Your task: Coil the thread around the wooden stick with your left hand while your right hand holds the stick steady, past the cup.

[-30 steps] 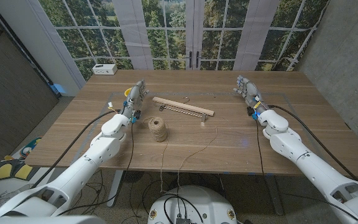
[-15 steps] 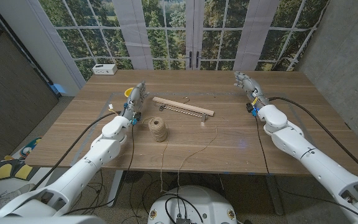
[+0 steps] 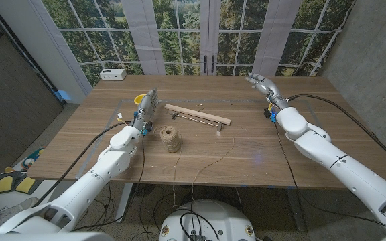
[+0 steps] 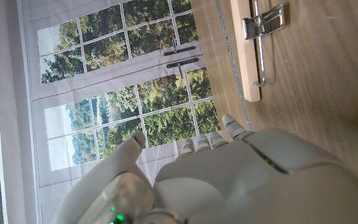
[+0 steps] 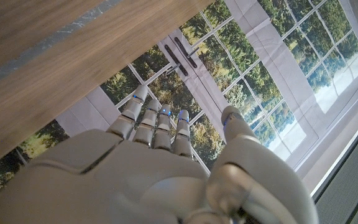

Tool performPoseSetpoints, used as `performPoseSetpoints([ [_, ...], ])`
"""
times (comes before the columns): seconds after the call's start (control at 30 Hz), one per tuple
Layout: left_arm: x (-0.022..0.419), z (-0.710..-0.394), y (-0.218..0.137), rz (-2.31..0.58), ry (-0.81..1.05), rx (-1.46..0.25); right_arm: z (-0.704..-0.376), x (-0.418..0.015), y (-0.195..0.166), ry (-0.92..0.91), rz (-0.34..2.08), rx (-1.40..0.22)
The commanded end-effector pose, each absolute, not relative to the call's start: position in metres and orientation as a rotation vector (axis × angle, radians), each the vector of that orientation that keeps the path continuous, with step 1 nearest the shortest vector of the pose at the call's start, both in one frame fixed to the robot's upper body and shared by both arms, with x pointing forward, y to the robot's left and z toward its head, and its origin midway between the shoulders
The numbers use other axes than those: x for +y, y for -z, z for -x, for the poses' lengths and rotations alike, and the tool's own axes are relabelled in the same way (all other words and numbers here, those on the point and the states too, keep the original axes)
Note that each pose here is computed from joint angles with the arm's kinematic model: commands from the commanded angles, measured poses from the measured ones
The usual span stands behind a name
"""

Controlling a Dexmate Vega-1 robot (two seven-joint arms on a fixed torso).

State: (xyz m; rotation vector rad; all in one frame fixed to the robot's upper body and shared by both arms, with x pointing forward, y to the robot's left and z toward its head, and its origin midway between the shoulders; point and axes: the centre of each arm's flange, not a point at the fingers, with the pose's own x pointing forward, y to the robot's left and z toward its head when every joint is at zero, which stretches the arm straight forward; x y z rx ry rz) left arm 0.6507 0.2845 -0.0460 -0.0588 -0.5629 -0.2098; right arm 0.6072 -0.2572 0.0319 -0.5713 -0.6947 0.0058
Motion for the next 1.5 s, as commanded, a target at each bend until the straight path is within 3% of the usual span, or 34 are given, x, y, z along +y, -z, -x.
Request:
performPoseSetpoints([
  [0.03,0.287,-0.652,0.05,0.063,0.214,-0.554,-0.589,-0.238,-0.047,0.087,0.793,-0.701],
  [0.77,0.291,-0.658,0.054,0.075,0.222,-0.544,-0.577,-0.191,-0.064,0.17,1.171,-0.647],
  [1.5,0.294,-0.67,0.052,0.08,0.216,-0.525,-0.594,-0.163,-0.066,0.163,1.366,-0.607],
])
